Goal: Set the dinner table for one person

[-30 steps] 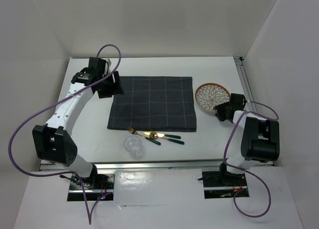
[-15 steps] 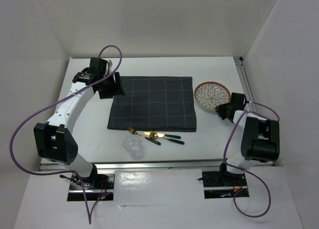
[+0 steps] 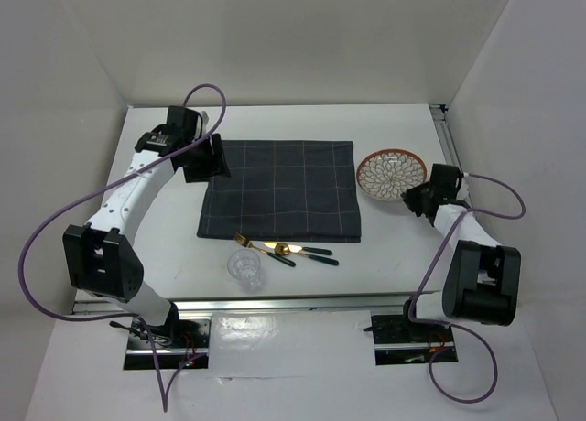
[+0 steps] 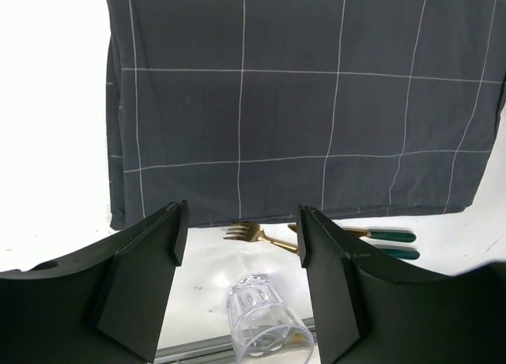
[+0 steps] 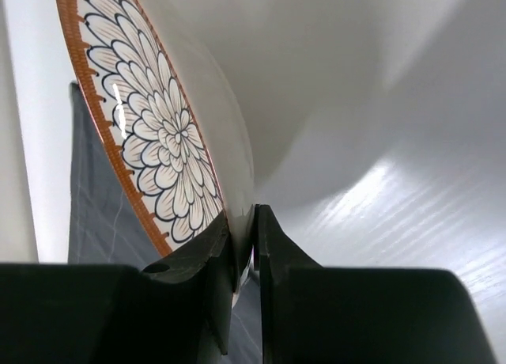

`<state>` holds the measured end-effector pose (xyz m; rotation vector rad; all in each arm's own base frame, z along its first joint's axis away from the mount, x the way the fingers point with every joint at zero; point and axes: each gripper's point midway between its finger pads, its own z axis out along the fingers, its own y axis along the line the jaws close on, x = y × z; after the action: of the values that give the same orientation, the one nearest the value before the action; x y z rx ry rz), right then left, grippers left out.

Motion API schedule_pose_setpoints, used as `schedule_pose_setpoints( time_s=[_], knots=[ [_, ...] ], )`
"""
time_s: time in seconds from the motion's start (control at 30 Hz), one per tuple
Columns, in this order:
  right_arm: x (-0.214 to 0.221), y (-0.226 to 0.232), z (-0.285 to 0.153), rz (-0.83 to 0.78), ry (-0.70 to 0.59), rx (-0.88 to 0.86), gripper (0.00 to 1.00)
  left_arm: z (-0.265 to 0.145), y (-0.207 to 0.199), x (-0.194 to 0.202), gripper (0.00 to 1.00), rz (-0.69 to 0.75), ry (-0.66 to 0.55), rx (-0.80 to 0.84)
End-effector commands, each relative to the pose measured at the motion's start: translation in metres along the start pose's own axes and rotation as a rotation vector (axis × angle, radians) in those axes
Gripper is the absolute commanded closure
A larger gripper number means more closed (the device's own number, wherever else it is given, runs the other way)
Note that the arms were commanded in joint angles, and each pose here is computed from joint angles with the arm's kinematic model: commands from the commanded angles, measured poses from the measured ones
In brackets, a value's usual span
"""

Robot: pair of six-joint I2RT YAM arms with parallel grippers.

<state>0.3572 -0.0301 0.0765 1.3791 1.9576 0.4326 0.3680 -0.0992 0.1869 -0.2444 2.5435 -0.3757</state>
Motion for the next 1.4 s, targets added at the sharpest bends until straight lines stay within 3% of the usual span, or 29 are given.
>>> schedule_pose_setpoints(
  time_s=[0.0, 0.17, 0.2, 0.37, 0.53, 0.63, 1.27, 1.33, 1.37],
  knots=[
    [-0.038, 0.108, -0.049, -0.124, -0.070, -0.365, 1.00, -0.018, -0.012, -0.018, 0.27, 0.017, -0.067, 0.030],
    [-0.020, 0.164, -0.059, -0.335, 0.073, -0.546, 1.00, -0.020, -0.005, -0.010, 0.27, -0.066, -0.055, -0.012],
    [0.004, 0.171, -0.053, -0.382, 0.153, -0.570, 1.00, -0.021, -0.006, -0.006, 0.27, -0.077, -0.048, -0.004],
    [0.077, 0.217, -0.062, -0.547, 0.317, -0.680, 1.00, -0.032, 0.006, -0.003, 0.27, -0.129, -0.109, -0.056],
    [0.181, 0.226, -0.057, -0.659, 0.547, -0.724, 1.00, -0.060, 0.017, 0.000, 0.27, -0.283, -0.181, -0.121],
    [0.212, 0.222, -0.049, -0.676, 0.604, -0.720, 1.00, -0.068, 0.016, 0.011, 0.27, -0.326, -0.210, -0.078],
    [0.259, 0.185, 0.000, -0.656, 0.745, -0.639, 1.00, -0.065, 0.016, 0.026, 0.27, -0.292, -0.172, -0.073],
    [0.261, 0.173, 0.007, -0.661, 0.755, -0.592, 0.66, -0.065, 0.014, 0.025, 0.25, -0.280, -0.174, -0.060],
    [0.258, 0.176, 0.005, -0.673, 0.734, -0.594, 0.38, -0.065, 0.014, 0.025, 0.24, -0.280, -0.174, -0.060]
  ],
)
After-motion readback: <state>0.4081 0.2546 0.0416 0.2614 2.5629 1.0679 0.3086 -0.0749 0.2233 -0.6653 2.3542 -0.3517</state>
